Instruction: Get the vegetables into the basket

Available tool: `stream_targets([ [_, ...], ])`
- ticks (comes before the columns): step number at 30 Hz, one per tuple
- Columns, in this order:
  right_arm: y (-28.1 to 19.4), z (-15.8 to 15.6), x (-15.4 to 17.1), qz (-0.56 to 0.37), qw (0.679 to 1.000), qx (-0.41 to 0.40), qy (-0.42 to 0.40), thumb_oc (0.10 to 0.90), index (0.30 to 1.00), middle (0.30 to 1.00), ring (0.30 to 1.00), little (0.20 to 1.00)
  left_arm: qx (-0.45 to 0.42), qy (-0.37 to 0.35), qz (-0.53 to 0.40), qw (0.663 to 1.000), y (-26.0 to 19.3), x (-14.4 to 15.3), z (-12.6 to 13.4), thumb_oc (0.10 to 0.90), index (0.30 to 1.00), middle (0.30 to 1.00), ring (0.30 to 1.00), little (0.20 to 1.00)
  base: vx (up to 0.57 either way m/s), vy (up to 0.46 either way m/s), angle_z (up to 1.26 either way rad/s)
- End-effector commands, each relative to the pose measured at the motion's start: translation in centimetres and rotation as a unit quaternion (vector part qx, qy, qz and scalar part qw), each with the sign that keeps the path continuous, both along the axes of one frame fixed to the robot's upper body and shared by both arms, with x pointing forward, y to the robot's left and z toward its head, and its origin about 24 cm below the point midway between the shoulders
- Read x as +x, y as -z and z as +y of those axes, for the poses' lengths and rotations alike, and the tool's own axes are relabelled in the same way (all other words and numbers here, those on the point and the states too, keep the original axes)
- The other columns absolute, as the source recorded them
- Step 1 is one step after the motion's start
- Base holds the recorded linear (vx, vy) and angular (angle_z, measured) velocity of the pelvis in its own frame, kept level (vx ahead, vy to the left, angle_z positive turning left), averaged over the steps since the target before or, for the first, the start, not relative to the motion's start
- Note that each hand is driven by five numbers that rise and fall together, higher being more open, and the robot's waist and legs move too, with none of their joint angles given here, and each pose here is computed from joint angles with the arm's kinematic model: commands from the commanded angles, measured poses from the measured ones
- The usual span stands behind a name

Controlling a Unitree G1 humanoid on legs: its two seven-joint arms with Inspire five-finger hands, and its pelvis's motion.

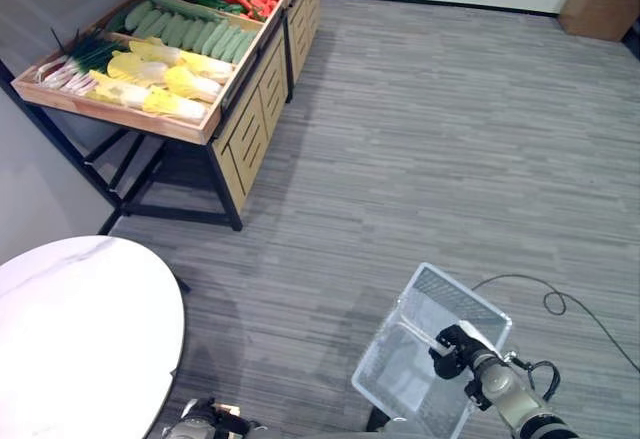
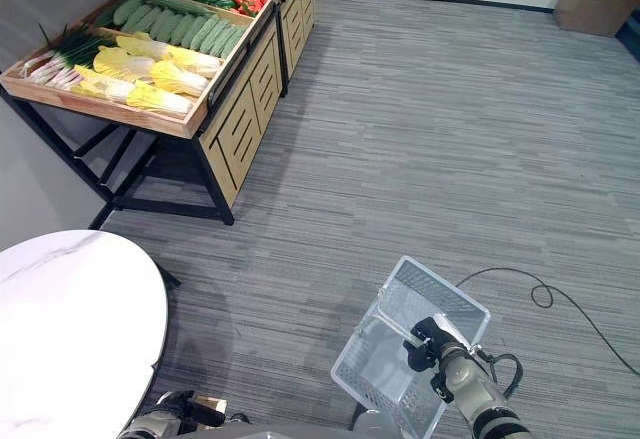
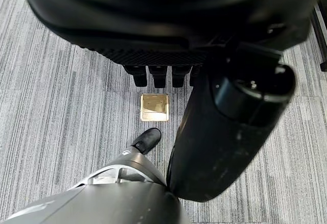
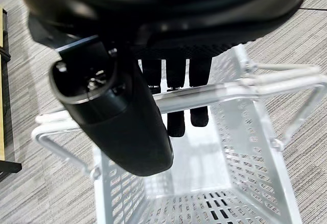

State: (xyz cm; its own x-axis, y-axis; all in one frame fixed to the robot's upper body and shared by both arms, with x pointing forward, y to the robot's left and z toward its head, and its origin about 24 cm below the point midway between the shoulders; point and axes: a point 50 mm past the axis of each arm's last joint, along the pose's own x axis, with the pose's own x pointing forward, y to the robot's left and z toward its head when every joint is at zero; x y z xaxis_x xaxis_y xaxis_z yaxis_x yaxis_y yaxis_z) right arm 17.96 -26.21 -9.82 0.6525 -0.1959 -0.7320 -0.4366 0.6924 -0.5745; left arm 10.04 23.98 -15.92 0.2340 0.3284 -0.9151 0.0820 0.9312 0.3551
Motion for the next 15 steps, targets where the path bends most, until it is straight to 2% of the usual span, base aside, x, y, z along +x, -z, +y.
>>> stream_targets([
  [1, -3.3, 1.5, 4.8, -0.109, 0.993, 0.017, -0.032, 0.400, 0.300, 0.300, 0.300, 0.300, 0.016, 0.007, 0.026, 1.000, 0.0, -0.5, 0.8, 0.900, 1.000, 1.000, 1.000, 1.000, -0.01, -0.218, 0.17],
  [7, -3.9, 1.4, 5.5, -0.123, 0.992, 0.016, -0.039, 0.400, 0.300, 0.300, 0.300, 0.300, 0.006, -0.007, 0.002, 1.000, 0.0, 0.3, -0.3, 0.900, 1.000, 1.000, 1.000, 1.000, 0.02, -0.021, -0.03],
  [15, -4.0, 2.4, 6.4, -0.131, 0.990, 0.026, -0.039, 0.400, 0.300, 0.300, 0.300, 0.300, 0.009, 0.004, -0.006, 1.000, -0.1, 0.8, -0.1, 0.900, 1.000, 1.000, 1.000, 1.000, 0.06, 0.154, -0.69],
])
